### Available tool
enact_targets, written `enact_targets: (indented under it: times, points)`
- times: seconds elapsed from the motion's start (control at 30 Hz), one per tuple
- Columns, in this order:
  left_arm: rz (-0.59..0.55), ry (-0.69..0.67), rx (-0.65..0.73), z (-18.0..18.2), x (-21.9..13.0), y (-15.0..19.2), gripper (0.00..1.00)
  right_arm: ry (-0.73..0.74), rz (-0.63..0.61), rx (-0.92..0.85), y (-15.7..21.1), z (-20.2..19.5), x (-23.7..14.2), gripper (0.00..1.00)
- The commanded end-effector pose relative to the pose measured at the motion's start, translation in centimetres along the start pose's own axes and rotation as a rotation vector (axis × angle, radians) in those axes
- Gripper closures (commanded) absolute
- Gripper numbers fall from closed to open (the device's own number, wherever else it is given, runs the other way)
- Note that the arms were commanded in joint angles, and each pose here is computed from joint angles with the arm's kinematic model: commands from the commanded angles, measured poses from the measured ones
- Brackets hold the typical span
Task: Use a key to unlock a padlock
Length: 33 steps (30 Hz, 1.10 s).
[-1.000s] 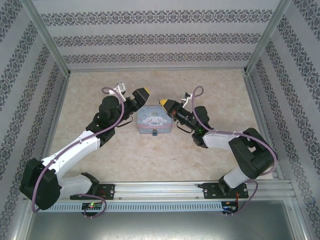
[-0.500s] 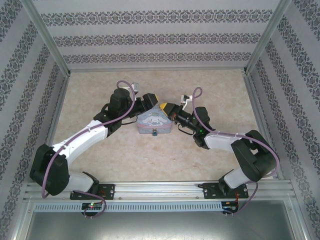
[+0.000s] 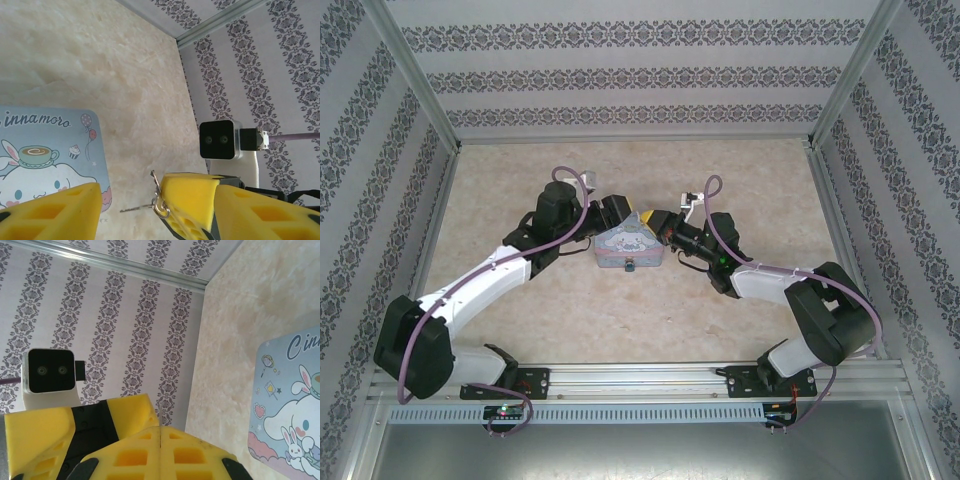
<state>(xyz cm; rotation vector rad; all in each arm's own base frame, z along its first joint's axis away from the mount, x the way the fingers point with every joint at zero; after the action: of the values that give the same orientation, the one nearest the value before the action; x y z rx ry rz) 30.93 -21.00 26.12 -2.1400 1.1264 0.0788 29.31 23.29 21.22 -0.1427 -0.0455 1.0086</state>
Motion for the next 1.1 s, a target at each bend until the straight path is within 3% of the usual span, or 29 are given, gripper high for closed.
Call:
enact_targets:
  times: [0.0,0.6,0.83,1.07]
  points:
    - [-0.005,0.042,-0.013,-0.1,0.8,-0.5,0.43,-0.061,0.03,-0.055,0.5,2.0,0.2,1.0]
    - [-0.015,0.089,-0.054,-0.3,1.8,-0.8,0.63,-0.101,0.056,-0.054,1.6,3.3,1.3,1.0]
    - [-0.02,0.085,-0.055,-0.2,2.0,-0.9,0.75,-0.097,0.057,-0.05,1.8,3.1,1.3,1.0]
    - [-0.017,0.083,-0.056,-0.1,2.1,-0.8,0.77,-0.097,0.056,-0.047,1.8,3.1,1.4,1.0]
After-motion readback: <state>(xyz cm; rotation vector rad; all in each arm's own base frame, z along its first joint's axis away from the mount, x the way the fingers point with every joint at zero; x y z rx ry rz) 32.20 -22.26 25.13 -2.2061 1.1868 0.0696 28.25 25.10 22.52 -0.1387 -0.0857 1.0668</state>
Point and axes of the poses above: each hand's point on the last joint's axis, 136 mm out from that joint toward the fingers, its own x axis out along the fingers, its own z axis along the line the jaws close on, y = z × x, the point moved 6 cm from there along -x, back along the fingers, and after that the axes turned 5 degrees about x, right-handed, at the moved point
